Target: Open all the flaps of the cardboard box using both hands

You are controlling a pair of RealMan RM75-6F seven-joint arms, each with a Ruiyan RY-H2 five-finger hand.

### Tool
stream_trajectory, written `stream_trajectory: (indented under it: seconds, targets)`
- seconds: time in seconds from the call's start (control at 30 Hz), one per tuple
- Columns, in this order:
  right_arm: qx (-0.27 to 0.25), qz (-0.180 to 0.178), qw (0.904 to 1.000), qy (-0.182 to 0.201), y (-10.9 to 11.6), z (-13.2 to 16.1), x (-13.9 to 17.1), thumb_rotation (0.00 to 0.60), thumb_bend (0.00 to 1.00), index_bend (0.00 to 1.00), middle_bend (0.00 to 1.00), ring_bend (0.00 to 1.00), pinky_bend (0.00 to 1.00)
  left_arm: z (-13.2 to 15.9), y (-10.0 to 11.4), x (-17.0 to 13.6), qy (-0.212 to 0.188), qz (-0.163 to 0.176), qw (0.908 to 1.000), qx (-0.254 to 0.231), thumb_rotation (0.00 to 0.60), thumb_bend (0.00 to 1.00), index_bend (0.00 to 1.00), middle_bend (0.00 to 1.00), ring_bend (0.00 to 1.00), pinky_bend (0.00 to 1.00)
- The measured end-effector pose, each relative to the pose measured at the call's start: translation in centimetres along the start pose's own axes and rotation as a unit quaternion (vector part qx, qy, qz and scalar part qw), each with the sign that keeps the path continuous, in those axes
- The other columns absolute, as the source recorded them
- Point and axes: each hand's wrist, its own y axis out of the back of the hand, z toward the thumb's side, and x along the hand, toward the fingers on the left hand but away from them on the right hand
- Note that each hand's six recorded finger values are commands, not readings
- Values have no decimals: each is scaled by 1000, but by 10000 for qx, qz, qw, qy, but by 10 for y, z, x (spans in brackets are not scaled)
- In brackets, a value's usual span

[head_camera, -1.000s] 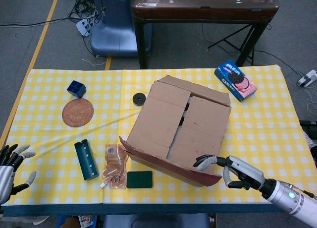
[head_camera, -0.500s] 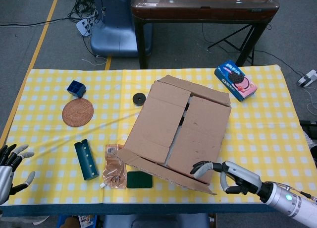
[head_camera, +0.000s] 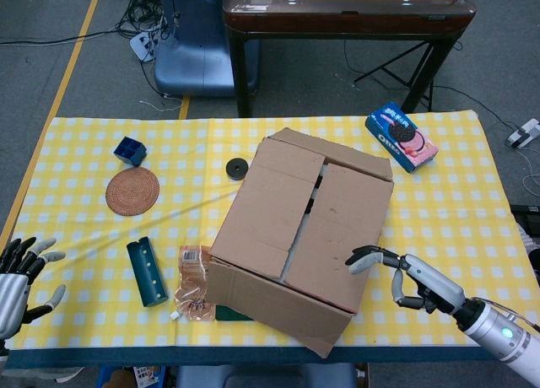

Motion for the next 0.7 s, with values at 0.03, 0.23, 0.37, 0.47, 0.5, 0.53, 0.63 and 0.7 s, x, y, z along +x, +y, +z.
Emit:
stream_trajectory:
  seconds: [0.03,0.23,0.37,0.47,0.5,0.53,0.63,0.7]
  targets:
    - [168,-114,9998,-48,3,-1,1,600,998,299,236,115,157,3,1,3,-72,0,10000,-29,600,354,374,186,88,0]
    - [1072,-960,9887,-418,24,-3,16,600,972,299,236,115,157,30,3,32,-787,-75,9962,-365,600,354,393,207,107,0]
    - [1186,-1452,9805,-593,35,2,27,600,968,299,236,115,157,61,4,56,-1475,-147,9861,-754,566,354,406,246,137,0]
    - [1202,-1605,9779,-594,40,6,31,600,968,299,236,115,157,89,4,75,-2047,-291,9751,-803,534,353,405,246,134,0]
    - [1211,-1669,9768,-583,42,7,33,600,968,299,236,115,157,98,3,80,-2221,-339,9711,-800,527,354,404,246,133,0]
    - [1215,-1715,9759,-579,43,8,34,600,968,299,236,115,157,107,3,85,-2395,-387,9669,-791,518,354,404,246,133,0]
    - [1180,-1787,9750,-586,45,10,36,600,968,299,236,115,157,139,1,99,-2960,-545,9510,-715,345,386,405,259,131,0]
    - [1086,-1786,9762,-582,45,11,37,600,968,299,236,115,157,161,-2,108,-3313,-678,9388,-649,235,444,420,277,128,0]
